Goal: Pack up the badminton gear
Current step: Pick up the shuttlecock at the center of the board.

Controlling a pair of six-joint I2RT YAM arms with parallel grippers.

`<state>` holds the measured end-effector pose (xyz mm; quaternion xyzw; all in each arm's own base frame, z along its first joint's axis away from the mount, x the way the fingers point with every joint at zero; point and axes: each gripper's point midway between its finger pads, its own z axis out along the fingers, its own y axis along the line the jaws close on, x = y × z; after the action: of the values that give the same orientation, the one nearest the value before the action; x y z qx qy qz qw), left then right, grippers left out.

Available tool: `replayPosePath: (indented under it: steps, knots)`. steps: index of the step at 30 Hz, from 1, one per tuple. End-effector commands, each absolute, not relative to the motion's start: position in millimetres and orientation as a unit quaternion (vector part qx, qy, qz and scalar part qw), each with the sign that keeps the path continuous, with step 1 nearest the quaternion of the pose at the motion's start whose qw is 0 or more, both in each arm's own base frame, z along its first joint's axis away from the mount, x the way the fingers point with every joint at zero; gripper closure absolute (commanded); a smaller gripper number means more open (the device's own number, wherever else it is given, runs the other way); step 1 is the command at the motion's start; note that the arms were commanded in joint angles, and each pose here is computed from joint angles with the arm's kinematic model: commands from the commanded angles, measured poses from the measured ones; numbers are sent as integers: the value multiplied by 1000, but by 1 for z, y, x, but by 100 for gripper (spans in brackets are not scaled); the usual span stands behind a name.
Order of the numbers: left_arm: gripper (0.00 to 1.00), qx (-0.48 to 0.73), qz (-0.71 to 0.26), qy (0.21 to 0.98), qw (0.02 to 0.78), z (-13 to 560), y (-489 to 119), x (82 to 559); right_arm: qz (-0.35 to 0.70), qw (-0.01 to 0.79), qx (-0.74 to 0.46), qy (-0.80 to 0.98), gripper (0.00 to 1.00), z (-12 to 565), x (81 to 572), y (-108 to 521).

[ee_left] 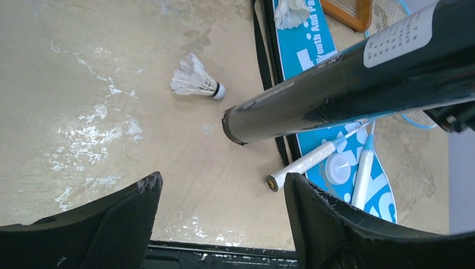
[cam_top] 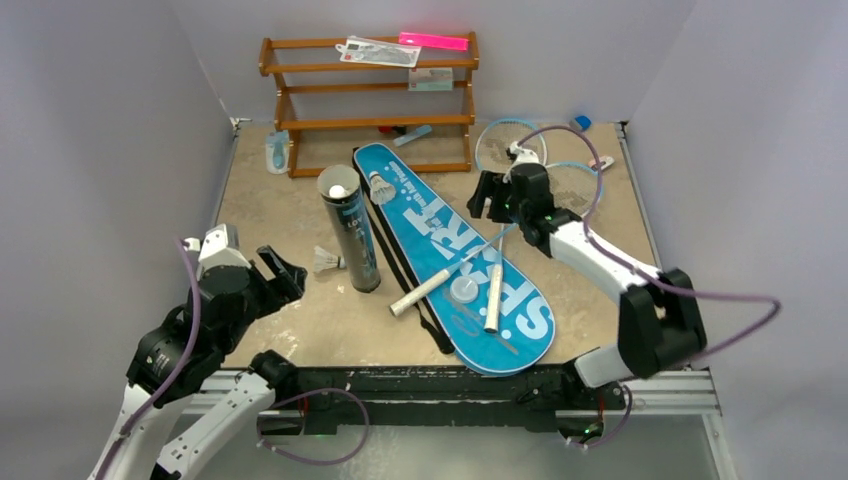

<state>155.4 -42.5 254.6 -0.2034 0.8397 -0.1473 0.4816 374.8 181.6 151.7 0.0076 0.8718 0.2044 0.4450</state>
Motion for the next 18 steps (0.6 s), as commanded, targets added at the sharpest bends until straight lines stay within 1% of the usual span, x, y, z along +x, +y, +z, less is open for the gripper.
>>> replayPosePath:
  steps: [1, 3, 5, 6, 10, 15, 18]
  knots:
    - [20, -195, -189, 829, 488, 259, -57, 160, 169, 430, 113, 879, 22, 140, 417, 169]
    - [14, -192, -177, 836, 483, 253, -57, 163, 171, 424, 127, 880, 24, 134, 437, 171]
    - [6, -197, -168, 838, 480, 249, -56, 166, 154, 418, 143, 884, 26, 123, 450, 170]
    - [4, -196, -166, 838, 481, 248, -57, 167, 142, 420, 159, 882, 26, 123, 459, 167]
    - [3, -189, -165, 834, 491, 250, -60, 176, 94, 405, 220, 883, 31, 99, 473, 153]
    - [2, -207, -147, 819, 514, 259, -49, 181, 94, 382, 228, 891, 35, 71, 482, 161]
    - [2, -214, -155, 805, 531, 267, -46, 181, 93, 375, 233, 893, 37, 59, 484, 163]
